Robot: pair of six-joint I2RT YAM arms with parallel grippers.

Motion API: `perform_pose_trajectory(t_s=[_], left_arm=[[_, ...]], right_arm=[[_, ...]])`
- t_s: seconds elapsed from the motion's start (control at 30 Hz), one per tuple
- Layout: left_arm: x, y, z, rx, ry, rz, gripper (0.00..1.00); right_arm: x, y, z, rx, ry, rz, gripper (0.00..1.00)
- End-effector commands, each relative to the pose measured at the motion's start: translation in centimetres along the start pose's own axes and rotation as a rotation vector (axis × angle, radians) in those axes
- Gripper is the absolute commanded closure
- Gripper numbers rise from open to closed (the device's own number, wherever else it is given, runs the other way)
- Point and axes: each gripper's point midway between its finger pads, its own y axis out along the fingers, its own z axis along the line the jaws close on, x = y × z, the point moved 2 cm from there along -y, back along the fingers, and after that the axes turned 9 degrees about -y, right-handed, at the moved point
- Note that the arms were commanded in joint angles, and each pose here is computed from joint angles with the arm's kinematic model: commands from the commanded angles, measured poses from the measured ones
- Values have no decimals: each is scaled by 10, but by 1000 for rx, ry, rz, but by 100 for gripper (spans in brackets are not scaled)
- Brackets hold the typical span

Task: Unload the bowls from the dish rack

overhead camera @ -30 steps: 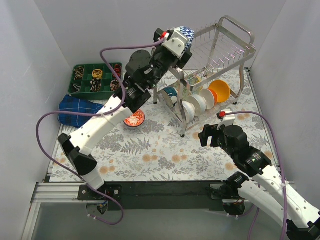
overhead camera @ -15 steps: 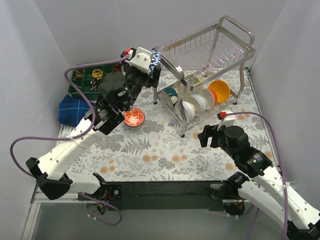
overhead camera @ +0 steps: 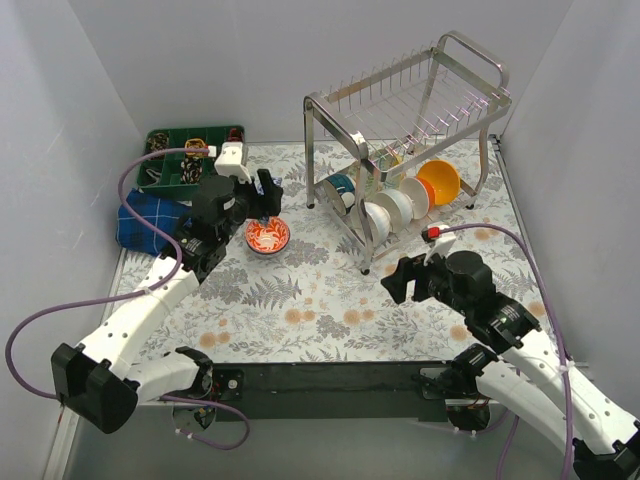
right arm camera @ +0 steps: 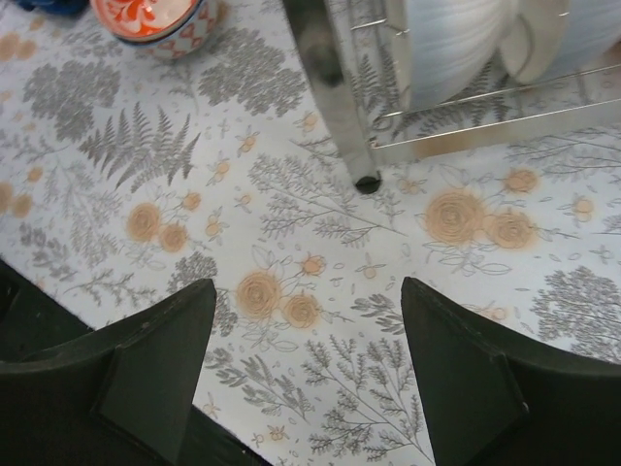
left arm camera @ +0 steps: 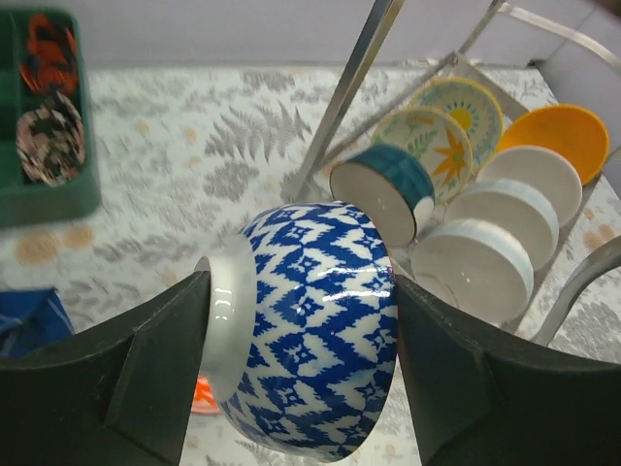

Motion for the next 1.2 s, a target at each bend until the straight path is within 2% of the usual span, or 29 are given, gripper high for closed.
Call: perform_pose_trajectory(t_s=[0.0, 0.2, 0.33, 0.47, 0.63, 0.9, 1.07, 1.17], left_arm=[[-11, -13, -17, -179, -231, 41, 100], [-53, -33, -25, -311, -450, 151, 100], [-72, -55, -40, -444, -579, 226, 100], [-92, -74, -49, -532, -732, 307, 100], [-111, -81, -47, -564, -785, 340, 100], [-146, -86, -60, -609, -827, 413, 100], [-148, -85, -64, -621, -840, 393, 100], [-156, -85, -64, -617, -837, 404, 100]], right_arm=[[5, 9, 36, 237, 7, -41, 15], [8, 24, 62, 395, 126, -92, 17], [21, 34, 67, 408, 185, -158, 17], [22, 46, 68, 399, 251, -171, 17], [20, 55, 76, 406, 313, -175, 17], [16, 73, 91, 383, 316, -140, 20], [5, 85, 100, 372, 310, -85, 22], [1, 88, 110, 391, 305, -71, 27]])
